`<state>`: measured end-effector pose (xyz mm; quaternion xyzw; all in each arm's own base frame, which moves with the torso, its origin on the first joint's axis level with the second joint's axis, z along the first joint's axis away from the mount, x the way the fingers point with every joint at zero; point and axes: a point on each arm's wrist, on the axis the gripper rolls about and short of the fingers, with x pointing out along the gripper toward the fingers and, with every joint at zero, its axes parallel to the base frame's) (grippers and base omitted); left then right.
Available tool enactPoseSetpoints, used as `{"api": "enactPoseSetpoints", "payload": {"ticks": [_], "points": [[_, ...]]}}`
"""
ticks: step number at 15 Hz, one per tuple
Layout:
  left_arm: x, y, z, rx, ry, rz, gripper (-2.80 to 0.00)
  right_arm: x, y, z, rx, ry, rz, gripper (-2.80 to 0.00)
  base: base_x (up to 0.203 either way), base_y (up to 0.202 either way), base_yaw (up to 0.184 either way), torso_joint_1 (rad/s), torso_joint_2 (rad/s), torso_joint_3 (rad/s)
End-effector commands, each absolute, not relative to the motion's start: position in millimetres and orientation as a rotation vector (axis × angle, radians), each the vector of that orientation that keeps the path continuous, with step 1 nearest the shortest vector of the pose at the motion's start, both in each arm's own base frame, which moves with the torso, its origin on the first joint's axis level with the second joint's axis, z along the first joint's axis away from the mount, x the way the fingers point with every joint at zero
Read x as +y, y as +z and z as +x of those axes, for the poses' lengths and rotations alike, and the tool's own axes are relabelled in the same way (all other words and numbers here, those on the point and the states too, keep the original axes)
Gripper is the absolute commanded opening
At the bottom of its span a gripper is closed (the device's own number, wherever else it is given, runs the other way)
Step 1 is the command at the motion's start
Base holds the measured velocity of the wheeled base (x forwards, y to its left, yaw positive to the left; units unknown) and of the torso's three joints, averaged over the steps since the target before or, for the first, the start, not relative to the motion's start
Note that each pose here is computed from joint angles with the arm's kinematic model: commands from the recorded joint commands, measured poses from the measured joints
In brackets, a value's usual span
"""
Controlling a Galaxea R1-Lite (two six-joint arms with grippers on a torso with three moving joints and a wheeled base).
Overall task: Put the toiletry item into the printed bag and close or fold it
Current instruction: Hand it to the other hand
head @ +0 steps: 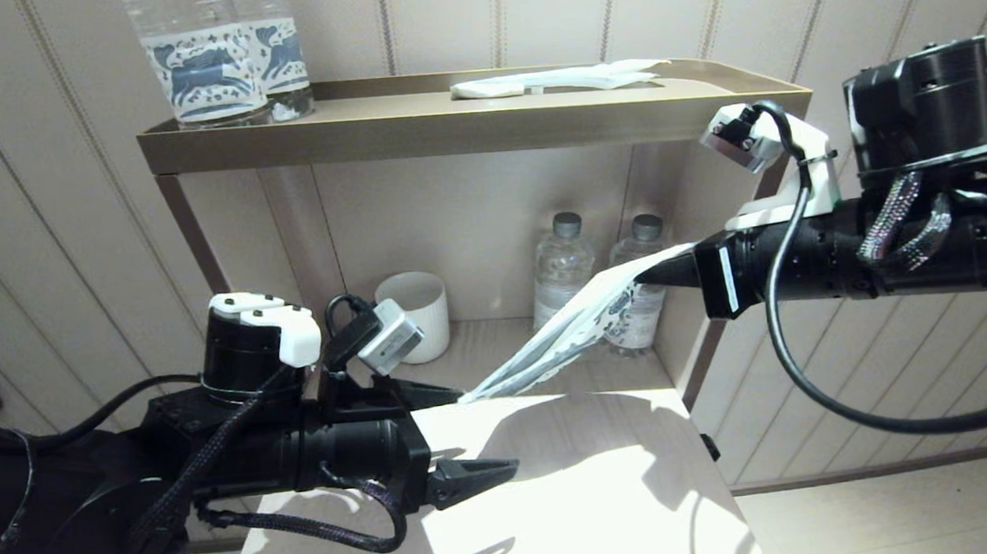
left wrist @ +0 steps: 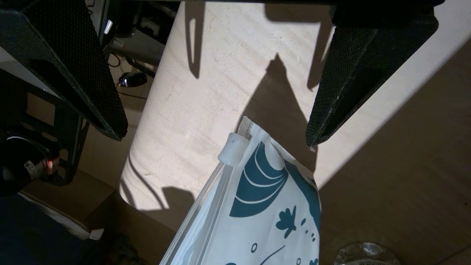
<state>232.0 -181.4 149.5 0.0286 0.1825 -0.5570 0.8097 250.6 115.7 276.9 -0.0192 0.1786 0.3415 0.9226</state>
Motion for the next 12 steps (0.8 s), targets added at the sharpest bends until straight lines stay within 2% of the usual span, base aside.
{"api": "enactPoseSetpoints", "payload": {"ticks": [1, 4, 12], "points": [[-190, 149, 236, 0.396, -1.204, 0.047, 0.00, 116, 279, 249, 0.359, 0.706, -0.039, -2.80, 0.000, 0.000, 0.000, 0.000, 0.00, 0.000], [-206, 144, 242, 0.396, -1.203, 0.038, 0.00, 116, 278, 248, 0.362, 0.708, -0.040, -2.80, 0.000, 0.000, 0.000, 0.000, 0.00, 0.000], [-212, 130, 249, 0.351, -1.189, 0.025, 0.00, 117, 276, 248, 0.369, 0.712, -0.043, -2.80, 0.000, 0.000, 0.000, 0.000, 0.00, 0.000]]}}
